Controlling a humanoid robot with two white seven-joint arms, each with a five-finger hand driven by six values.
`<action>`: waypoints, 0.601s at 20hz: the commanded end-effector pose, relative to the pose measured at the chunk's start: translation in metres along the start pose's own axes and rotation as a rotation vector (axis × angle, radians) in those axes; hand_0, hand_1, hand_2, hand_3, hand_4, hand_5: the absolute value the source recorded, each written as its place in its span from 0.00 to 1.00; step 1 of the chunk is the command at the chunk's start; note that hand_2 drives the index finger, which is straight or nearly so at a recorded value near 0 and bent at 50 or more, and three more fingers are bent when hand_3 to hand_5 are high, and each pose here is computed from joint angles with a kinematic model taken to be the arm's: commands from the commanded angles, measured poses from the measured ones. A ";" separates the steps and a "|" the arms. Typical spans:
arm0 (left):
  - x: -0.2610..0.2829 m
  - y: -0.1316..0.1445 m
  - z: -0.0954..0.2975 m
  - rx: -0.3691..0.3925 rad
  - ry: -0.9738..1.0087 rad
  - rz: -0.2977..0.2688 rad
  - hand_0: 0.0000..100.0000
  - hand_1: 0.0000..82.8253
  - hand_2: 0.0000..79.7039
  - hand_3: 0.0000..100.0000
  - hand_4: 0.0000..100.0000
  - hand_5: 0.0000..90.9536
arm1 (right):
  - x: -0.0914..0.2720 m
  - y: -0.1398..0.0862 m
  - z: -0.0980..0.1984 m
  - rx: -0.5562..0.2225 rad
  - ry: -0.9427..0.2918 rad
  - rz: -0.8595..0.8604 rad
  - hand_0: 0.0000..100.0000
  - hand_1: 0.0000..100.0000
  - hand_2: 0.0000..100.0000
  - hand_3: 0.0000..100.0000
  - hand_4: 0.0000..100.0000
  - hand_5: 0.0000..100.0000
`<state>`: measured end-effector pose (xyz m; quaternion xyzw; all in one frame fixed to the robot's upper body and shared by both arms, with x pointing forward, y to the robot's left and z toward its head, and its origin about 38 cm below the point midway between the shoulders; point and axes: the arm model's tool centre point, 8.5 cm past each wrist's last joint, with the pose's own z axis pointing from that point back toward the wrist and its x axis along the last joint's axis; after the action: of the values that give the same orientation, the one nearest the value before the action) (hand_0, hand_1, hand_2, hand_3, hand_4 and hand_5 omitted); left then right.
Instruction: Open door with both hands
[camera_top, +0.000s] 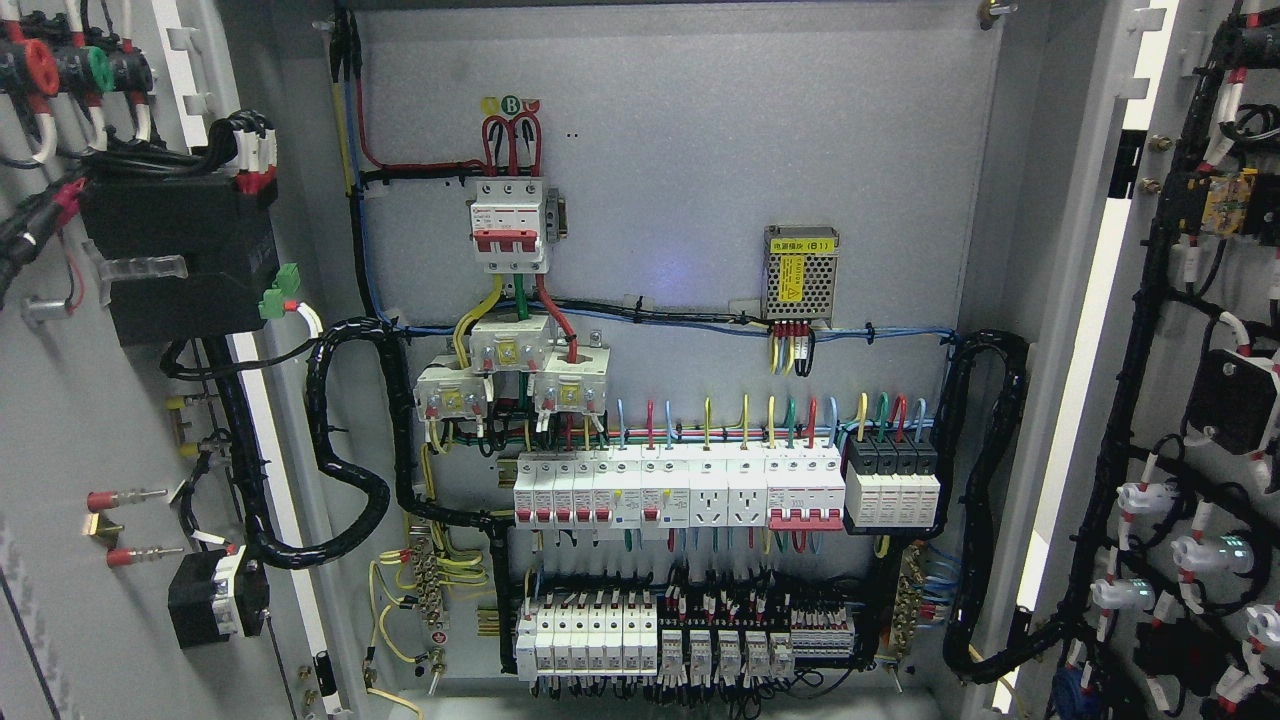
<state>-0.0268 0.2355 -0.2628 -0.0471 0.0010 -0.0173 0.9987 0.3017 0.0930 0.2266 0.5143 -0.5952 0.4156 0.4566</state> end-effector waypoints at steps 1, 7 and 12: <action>0.004 0.001 0.000 0.002 -0.011 -0.002 0.00 0.00 0.00 0.00 0.04 0.00 | -0.004 0.008 -0.014 0.018 0.011 -0.002 0.00 0.00 0.00 0.00 0.00 0.00; 0.004 0.001 0.000 0.002 -0.009 -0.002 0.00 0.00 0.00 0.00 0.04 0.00 | -0.008 -0.001 -0.011 -0.008 0.019 -0.001 0.00 0.00 0.00 0.00 0.00 0.00; 0.004 0.001 0.000 0.002 -0.009 -0.002 0.00 0.00 0.00 0.00 0.04 0.00 | -0.009 -0.034 0.007 -0.146 0.013 -0.012 0.00 0.00 0.00 0.00 0.00 0.00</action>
<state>-0.0270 0.2355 -0.2628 -0.0471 0.0021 -0.0171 0.9987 0.3088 0.0984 0.2240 0.5012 -0.6025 0.4070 0.4692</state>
